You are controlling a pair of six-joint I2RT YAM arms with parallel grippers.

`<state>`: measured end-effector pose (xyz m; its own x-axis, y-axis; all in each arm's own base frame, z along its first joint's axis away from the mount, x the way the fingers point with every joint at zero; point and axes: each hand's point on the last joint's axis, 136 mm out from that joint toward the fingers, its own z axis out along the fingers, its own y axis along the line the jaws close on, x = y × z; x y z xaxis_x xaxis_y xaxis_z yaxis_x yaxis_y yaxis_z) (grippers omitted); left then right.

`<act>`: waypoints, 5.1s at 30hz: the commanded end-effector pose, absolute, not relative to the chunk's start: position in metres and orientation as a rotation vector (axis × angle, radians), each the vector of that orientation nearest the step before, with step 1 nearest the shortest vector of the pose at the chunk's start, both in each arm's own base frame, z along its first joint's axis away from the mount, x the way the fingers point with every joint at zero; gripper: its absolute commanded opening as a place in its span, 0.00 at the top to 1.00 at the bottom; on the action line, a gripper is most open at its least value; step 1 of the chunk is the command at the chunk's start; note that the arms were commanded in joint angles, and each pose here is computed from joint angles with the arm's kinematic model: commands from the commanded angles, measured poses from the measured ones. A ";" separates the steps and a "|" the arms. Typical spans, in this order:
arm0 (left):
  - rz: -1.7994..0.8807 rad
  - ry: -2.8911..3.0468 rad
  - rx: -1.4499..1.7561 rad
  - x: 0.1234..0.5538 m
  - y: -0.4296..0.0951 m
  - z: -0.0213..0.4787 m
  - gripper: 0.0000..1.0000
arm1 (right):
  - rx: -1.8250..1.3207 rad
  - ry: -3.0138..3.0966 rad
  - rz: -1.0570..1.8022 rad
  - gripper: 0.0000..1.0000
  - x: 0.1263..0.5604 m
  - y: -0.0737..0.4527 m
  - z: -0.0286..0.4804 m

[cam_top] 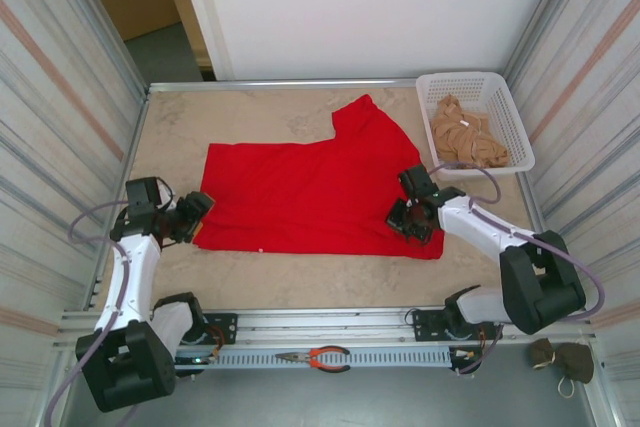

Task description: Fold the inside-out t-shirt

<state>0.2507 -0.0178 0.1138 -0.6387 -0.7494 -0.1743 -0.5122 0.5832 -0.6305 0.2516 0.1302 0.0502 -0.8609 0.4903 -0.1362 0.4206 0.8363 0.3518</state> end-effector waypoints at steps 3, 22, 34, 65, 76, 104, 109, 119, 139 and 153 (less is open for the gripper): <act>-0.785 2.382 -0.960 0.257 -0.022 0.121 0.39 | 0.668 2.756 0.547 1.00 0.286 0.141 0.070; -0.825 2.415 -0.966 0.252 -0.031 0.106 0.39 | 0.474 2.637 0.505 0.45 0.332 0.124 0.123; -0.835 2.405 -0.952 0.256 -0.035 0.109 0.39 | 0.730 2.714 0.410 0.41 0.268 0.059 0.069; -0.831 2.416 -0.949 0.256 -0.036 0.106 0.39 | 0.688 2.539 0.836 0.42 0.386 0.114 0.097; -0.832 2.404 -0.943 0.256 -0.037 0.108 0.39 | 0.421 2.684 0.447 0.58 0.322 0.135 0.108; -0.890 2.363 -0.929 0.261 -0.041 0.121 0.39 | 0.278 2.847 0.223 1.00 0.354 0.186 0.053; -0.890 2.370 -0.931 0.261 -0.042 0.117 0.39 | 0.237 2.810 0.266 1.00 0.360 0.203 0.069; -0.889 2.388 -0.936 0.257 -0.043 0.110 0.39 | 0.092 2.794 0.495 0.43 0.369 0.241 0.061; -0.830 2.477 -0.994 0.260 -0.036 0.064 0.38 | 0.535 2.708 0.482 0.50 0.255 0.096 0.080; -0.881 2.529 -1.216 0.253 -0.040 0.008 0.38 | 1.068 2.825 0.347 0.46 0.208 0.061 0.005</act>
